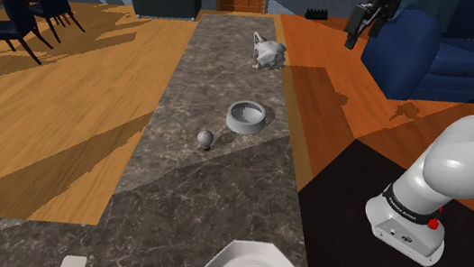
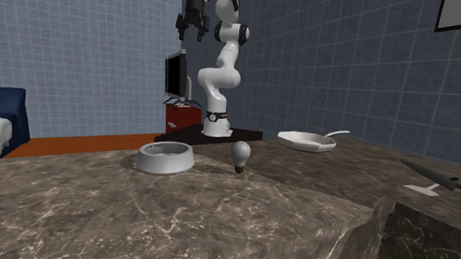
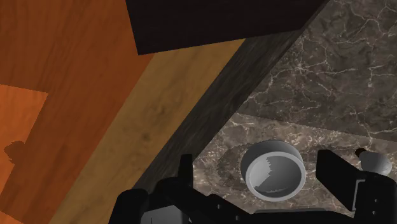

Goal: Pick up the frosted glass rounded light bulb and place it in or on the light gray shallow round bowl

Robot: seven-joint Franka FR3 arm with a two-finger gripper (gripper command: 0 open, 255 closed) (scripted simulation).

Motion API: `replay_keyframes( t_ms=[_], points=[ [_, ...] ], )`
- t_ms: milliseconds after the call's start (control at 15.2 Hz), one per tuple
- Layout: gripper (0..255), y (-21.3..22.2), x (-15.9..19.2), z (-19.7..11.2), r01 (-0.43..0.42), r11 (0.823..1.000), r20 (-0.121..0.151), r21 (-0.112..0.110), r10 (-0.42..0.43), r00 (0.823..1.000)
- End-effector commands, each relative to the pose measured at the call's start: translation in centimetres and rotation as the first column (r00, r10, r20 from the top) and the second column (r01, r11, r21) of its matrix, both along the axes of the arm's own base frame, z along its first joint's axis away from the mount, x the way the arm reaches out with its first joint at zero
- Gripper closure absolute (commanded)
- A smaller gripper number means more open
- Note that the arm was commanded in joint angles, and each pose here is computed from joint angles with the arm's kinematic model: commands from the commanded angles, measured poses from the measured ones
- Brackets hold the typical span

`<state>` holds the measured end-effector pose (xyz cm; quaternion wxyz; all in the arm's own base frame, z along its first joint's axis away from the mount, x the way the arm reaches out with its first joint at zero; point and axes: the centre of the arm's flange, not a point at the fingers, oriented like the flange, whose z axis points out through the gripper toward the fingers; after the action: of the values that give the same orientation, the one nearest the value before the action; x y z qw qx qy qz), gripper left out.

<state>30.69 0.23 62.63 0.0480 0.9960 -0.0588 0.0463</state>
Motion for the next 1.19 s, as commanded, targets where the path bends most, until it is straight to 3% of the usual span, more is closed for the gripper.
replay_keyframes(
  t_ms=[0, 1122],
  points=[
    [0, 0.0, 0.0, 0.0, 0.000, 1.000, 0.000, 0.000, 0.000, 1.000],
    [0, 14.9, 8.9, -14.0, 0.105, 0.994, 0.043, 0.007, -0.105, 0.993]
  ],
)
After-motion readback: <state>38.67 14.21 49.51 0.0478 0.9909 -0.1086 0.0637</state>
